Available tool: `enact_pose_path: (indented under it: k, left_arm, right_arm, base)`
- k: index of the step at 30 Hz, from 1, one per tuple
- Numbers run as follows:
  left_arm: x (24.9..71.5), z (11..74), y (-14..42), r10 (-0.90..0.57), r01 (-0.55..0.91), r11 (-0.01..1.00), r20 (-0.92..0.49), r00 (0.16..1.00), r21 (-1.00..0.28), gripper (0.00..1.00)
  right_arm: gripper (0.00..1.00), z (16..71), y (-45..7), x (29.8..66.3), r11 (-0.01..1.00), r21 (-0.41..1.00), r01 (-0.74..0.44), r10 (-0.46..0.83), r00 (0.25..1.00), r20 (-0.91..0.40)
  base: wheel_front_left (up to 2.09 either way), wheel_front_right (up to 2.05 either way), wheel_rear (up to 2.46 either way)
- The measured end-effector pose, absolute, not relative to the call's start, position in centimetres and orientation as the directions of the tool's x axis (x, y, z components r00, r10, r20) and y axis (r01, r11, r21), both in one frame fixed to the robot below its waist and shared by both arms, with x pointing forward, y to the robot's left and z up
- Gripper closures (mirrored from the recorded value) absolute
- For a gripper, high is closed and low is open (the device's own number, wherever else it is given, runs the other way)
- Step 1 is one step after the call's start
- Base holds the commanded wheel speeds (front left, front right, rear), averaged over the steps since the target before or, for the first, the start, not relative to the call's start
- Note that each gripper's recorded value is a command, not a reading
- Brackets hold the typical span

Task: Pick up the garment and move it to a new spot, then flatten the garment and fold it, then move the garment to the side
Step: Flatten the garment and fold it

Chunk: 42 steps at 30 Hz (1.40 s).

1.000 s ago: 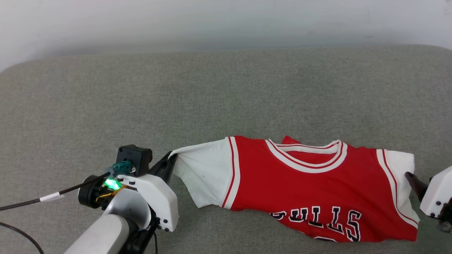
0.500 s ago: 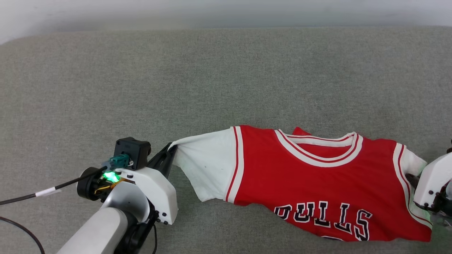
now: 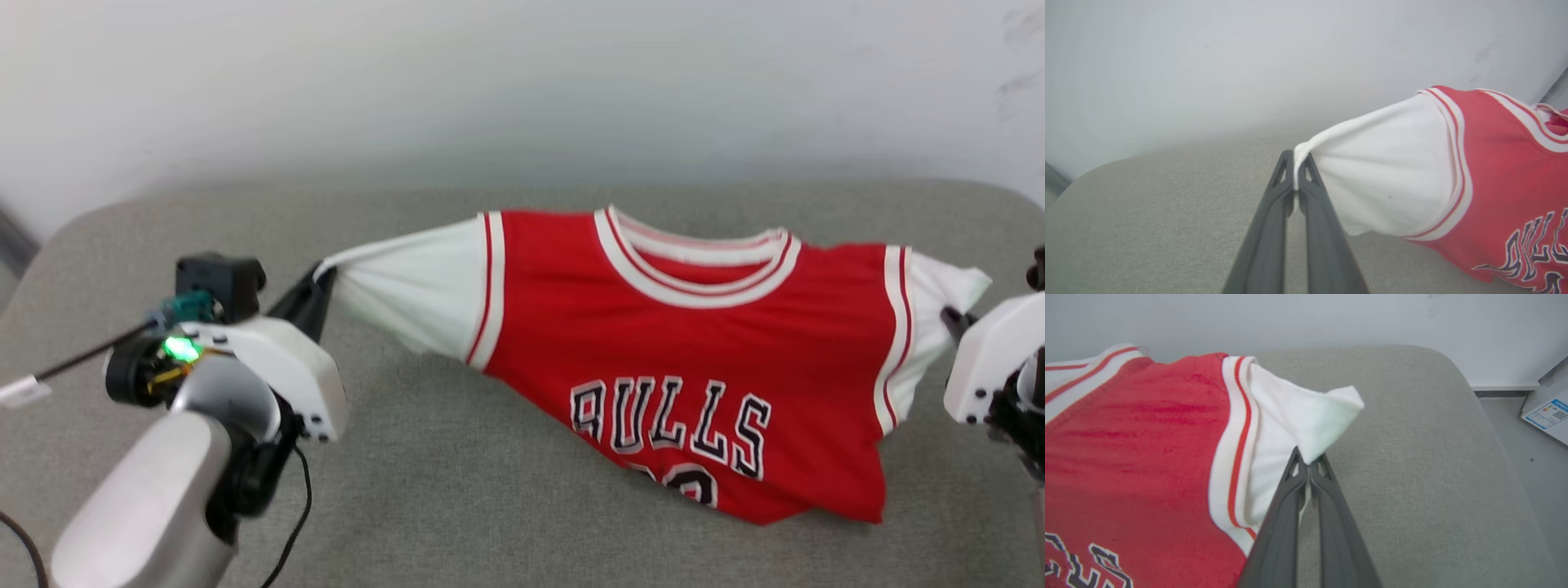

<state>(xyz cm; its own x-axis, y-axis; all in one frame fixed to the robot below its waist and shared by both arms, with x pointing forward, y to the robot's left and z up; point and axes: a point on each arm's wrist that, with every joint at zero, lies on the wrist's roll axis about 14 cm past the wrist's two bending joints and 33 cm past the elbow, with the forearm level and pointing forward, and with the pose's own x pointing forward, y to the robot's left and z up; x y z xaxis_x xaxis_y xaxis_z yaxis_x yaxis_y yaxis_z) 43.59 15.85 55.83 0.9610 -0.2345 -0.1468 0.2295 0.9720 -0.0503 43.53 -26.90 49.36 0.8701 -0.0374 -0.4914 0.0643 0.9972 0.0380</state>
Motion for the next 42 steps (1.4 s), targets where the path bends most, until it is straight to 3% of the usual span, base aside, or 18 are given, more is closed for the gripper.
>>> enact_pose_path:
  k: [4,13,29,36,42]
  left_arm:
    - [45.9,62.3,16.7,-0.207,0.206,0.978,0.0,0.978,-0.04,1.0]
    - [51.9,68.3,16.8,-0.191,0.197,0.979,0.115,0.975,-0.048,1.0]
    - [64.5,77.4,18.0,-0.142,0.131,0.99,0.413,0.9,0.055,1.0]
    - [68.0,77.6,17.7,-0.158,0.137,0.987,0.443,0.882,0.079,1.0]
    - [70.9,72.8,17.9,-0.156,0.146,0.988,0.377,0.913,0.055,1.0]
  right_arm:
    - [1.0,55.6,-26.3,45.4,0.999,0.01,0.034,-0.029,0.942,-0.335]
    - [1.0,62.7,-25.7,50.9,0.998,-0.061,0.018,-0.027,0.989,-0.147]
    - [1.0,73.1,-24.5,62.8,0.99,-0.131,0.046,-0.016,0.974,0.227]
    - [1.0,74.7,-24.1,66.0,0.994,-0.103,0.041,-0.01,0.957,0.29]
    - [1.0,70.8,-22.8,69.0,0.994,-0.108,0.004,0.021,0.971,0.237]
  base:
    - [0.0,0.0,0.0]
    - [0.0,0.0,0.0]
    - [0.0,0.0,0.0]
    - [0.0,0.0,0.0]
    - [0.0,0.0,0.0]
